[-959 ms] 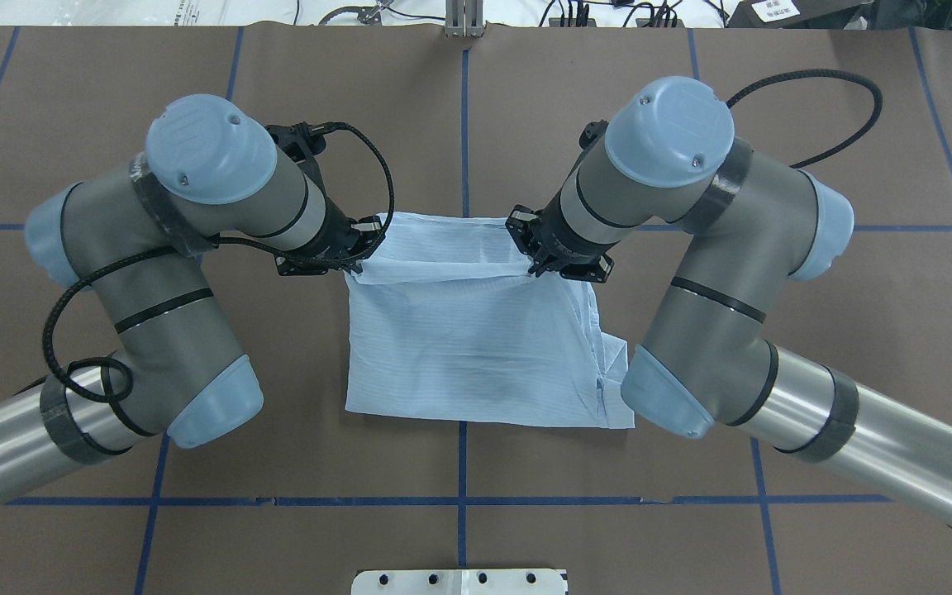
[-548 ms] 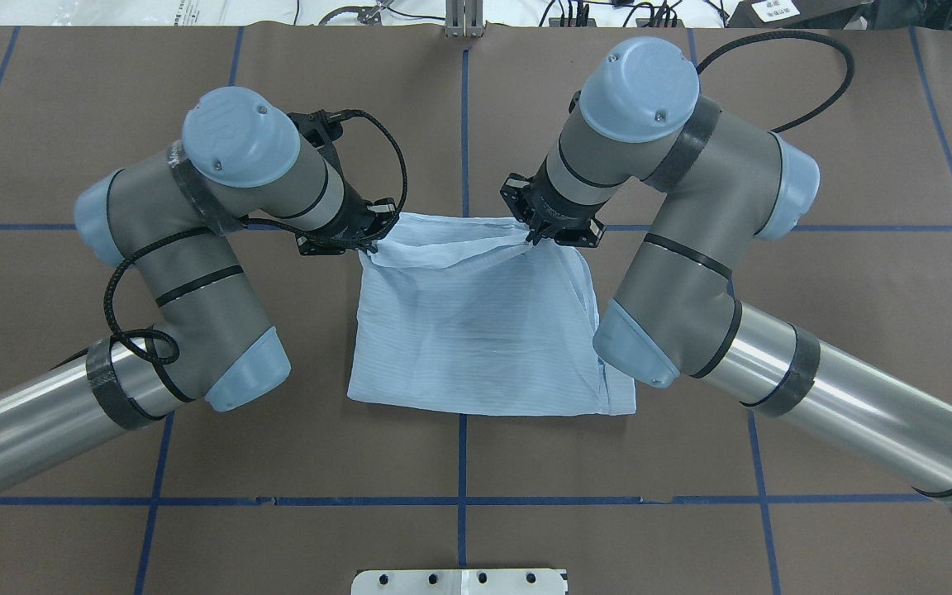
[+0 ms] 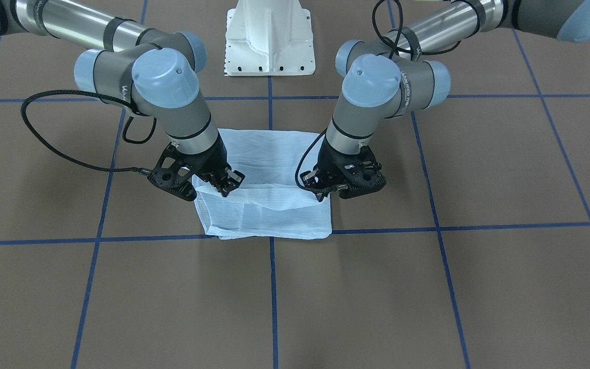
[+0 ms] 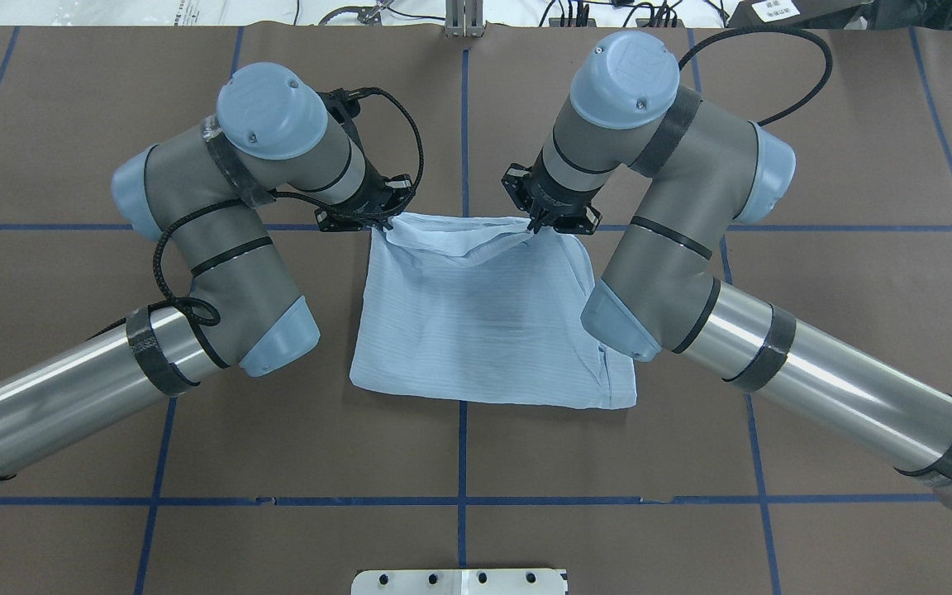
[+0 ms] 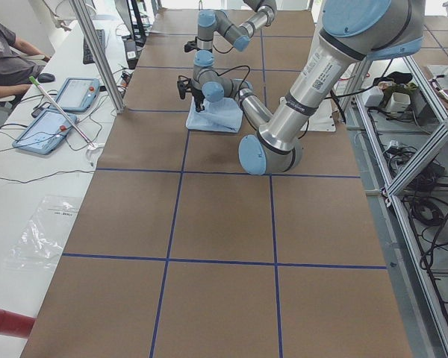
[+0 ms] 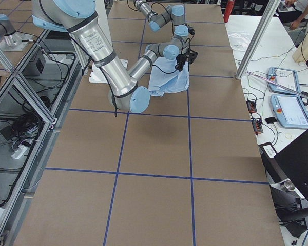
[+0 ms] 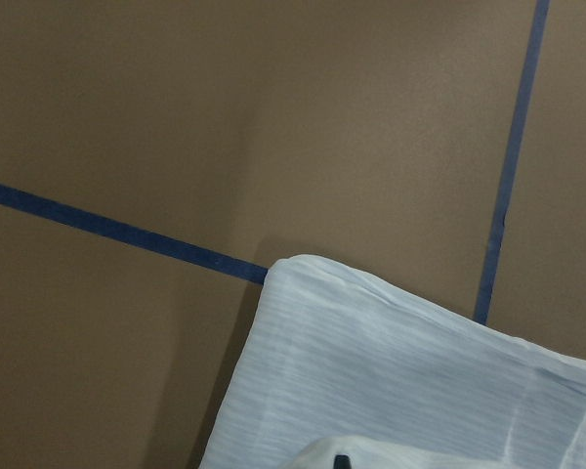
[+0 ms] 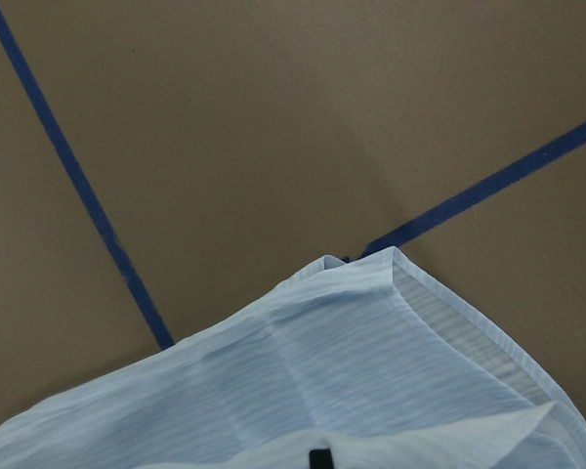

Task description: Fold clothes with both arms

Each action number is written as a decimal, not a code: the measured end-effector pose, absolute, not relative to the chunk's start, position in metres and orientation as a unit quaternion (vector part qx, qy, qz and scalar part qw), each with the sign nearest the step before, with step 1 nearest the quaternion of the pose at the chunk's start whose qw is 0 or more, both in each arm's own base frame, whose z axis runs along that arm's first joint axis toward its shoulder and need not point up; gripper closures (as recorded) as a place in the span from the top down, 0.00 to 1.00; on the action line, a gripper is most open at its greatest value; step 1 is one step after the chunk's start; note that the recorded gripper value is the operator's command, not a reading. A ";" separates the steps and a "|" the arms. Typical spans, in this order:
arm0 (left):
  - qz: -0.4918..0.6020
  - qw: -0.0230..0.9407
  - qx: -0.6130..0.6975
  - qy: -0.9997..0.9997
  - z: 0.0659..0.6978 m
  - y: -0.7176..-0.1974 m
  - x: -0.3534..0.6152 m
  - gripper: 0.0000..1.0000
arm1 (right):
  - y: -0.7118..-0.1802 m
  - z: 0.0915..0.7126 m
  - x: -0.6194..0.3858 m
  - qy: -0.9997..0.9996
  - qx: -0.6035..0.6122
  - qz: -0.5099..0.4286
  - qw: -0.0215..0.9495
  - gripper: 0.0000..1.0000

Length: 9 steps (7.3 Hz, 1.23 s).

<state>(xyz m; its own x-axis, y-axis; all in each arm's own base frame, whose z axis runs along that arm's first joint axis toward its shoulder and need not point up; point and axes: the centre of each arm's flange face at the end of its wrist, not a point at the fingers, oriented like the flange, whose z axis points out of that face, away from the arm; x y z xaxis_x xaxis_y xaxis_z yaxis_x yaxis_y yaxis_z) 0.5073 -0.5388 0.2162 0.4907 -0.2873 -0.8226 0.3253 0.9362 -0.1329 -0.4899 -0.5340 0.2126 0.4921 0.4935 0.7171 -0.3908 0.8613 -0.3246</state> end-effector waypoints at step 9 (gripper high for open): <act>-0.164 0.866 0.038 0.471 0.241 -0.570 0.461 1.00 | -0.569 0.227 -0.474 -0.456 -0.033 0.239 0.857 1.00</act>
